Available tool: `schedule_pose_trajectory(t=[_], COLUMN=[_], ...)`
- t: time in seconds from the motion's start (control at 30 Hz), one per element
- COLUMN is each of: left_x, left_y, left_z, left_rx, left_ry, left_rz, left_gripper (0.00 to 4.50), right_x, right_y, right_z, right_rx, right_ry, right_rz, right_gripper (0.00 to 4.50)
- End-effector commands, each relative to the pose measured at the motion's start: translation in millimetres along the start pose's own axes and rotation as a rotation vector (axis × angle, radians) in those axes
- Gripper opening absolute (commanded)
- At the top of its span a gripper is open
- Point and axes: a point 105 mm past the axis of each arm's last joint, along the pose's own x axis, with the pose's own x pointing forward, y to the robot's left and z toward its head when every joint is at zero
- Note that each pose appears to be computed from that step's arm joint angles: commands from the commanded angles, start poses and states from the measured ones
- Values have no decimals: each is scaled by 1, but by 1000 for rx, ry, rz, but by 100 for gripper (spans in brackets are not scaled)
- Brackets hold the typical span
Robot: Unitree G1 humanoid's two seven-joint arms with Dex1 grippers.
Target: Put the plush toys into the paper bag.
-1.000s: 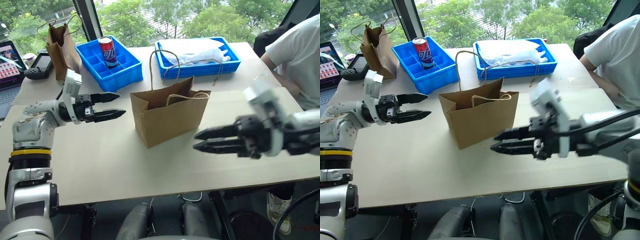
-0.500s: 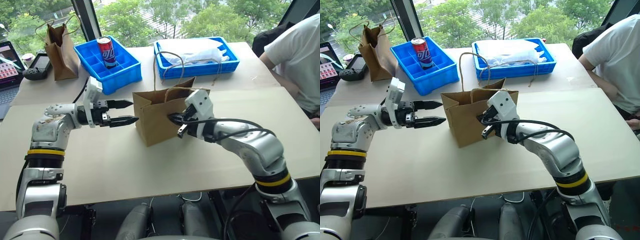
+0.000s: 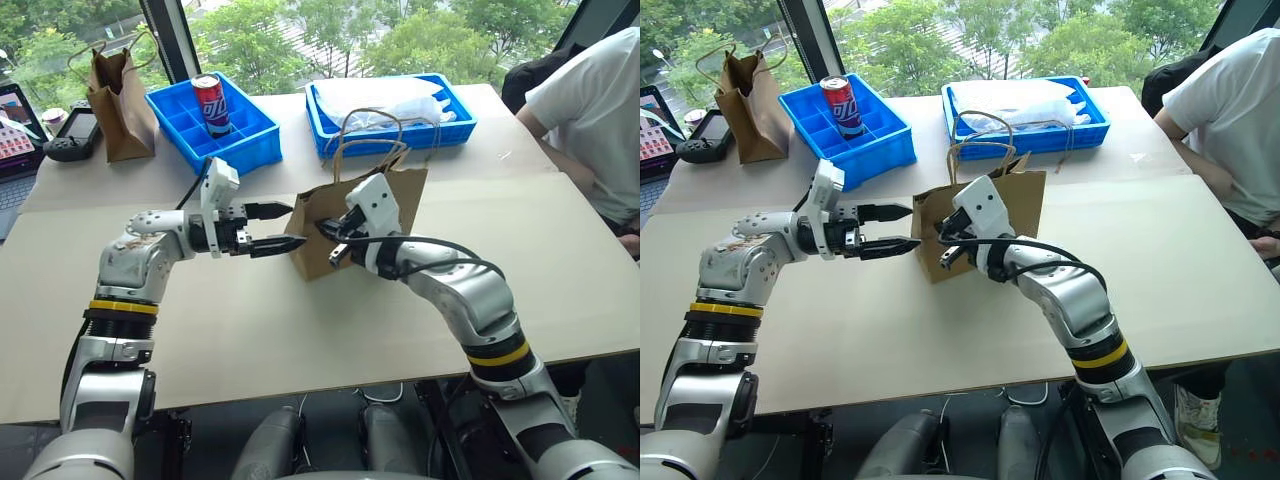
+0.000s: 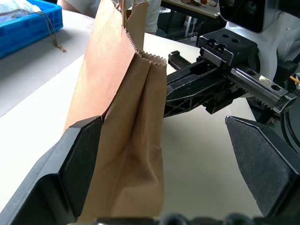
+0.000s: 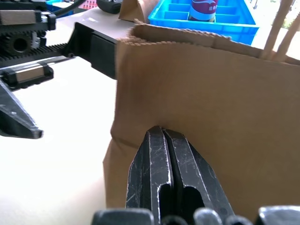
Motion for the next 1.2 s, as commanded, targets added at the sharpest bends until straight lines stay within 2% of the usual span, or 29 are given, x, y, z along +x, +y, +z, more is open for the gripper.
schedule_pose_trajectory(t=[0.03,0.2,0.33,0.47,0.6,0.9,1.2], left_x=[3,5,-13,-33,-34,21,38], left_y=[14,25,34,31,41,42,23], left_z=[8,6,21,42,45,33,37], left_rx=[38,56,90,119,148,122,115], left_ry=[-1,8,-20,-64,-71,-113,-116], left_rz=[85,143,175,140,180,98,-81], left_gripper=[450,450,450,450,450,450,450], right_x=[-3,-3,-7,-20,-35,-38,-35], right_y=[-4,-4,1,6,-2,-31,-42], right_z=[13,10,7,4,2,15,22], right_rx=[-17,-12,-20,-28,-50,-107,-113], right_ry=[-59,-53,-22,18,61,36,-10], right_rz=[-16,-17,8,47,29,-100,-160], right_gripper=[5,5,5,5,5,5,5])
